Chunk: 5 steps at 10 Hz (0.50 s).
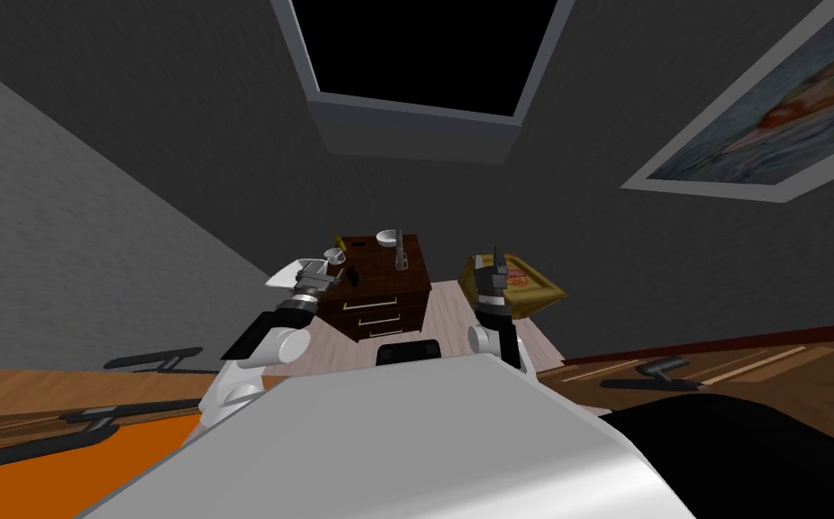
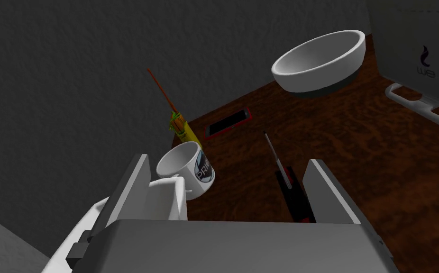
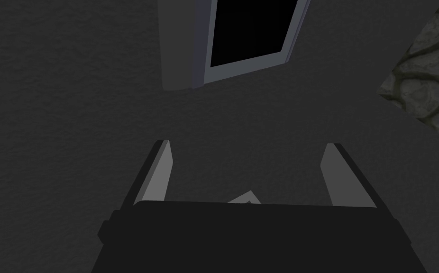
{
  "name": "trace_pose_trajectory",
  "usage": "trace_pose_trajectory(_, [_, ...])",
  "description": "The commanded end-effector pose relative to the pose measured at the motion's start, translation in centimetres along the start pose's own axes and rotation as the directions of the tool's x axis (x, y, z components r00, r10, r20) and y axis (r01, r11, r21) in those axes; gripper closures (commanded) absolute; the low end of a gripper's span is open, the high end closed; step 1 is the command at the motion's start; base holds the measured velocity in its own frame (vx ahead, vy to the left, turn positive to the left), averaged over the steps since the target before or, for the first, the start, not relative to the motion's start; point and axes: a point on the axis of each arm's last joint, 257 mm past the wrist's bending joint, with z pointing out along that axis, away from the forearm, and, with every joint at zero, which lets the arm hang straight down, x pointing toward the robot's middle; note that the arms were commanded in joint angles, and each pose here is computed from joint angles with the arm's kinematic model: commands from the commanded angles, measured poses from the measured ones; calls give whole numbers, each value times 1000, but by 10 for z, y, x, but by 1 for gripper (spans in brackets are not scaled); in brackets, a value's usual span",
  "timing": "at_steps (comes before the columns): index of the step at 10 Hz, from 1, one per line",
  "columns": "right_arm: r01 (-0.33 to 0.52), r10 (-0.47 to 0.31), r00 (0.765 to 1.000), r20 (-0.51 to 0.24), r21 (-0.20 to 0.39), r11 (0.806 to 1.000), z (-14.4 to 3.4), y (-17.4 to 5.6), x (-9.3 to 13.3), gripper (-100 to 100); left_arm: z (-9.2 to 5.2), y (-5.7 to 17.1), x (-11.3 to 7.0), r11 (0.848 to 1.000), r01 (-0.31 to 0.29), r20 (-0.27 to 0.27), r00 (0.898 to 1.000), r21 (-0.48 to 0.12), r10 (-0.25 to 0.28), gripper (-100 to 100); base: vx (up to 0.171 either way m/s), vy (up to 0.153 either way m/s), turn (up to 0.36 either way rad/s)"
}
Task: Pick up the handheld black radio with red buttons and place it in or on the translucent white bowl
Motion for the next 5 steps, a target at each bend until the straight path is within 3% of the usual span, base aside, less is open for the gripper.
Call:
trace_pose_trajectory(1, [0, 0, 1000, 0, 0, 1000, 0, 0, 0, 0, 1, 1, -16, 997, 75, 49, 996, -20, -74, -100, 58, -86, 5])
trace_pose_trajectory(2, [0, 0, 1000, 0, 0, 1000, 0, 0, 0, 0, 1, 2, -17, 996, 84, 52, 995, -22, -83, -100, 45, -53, 6])
trace_pose_trajectory(3, [0, 0, 1000, 0, 0, 1000, 0, 0, 0, 0, 1, 2, -27, 991, 131, 82, 988, -28, -128, -100, 34, -42, -2])
trace_pose_trajectory(5, [0, 0, 1000, 0, 0, 1000, 0, 0, 0, 0, 0, 2, -46, 975, 219, 139, 967, -32, -212, -100, 40, -63, 4])
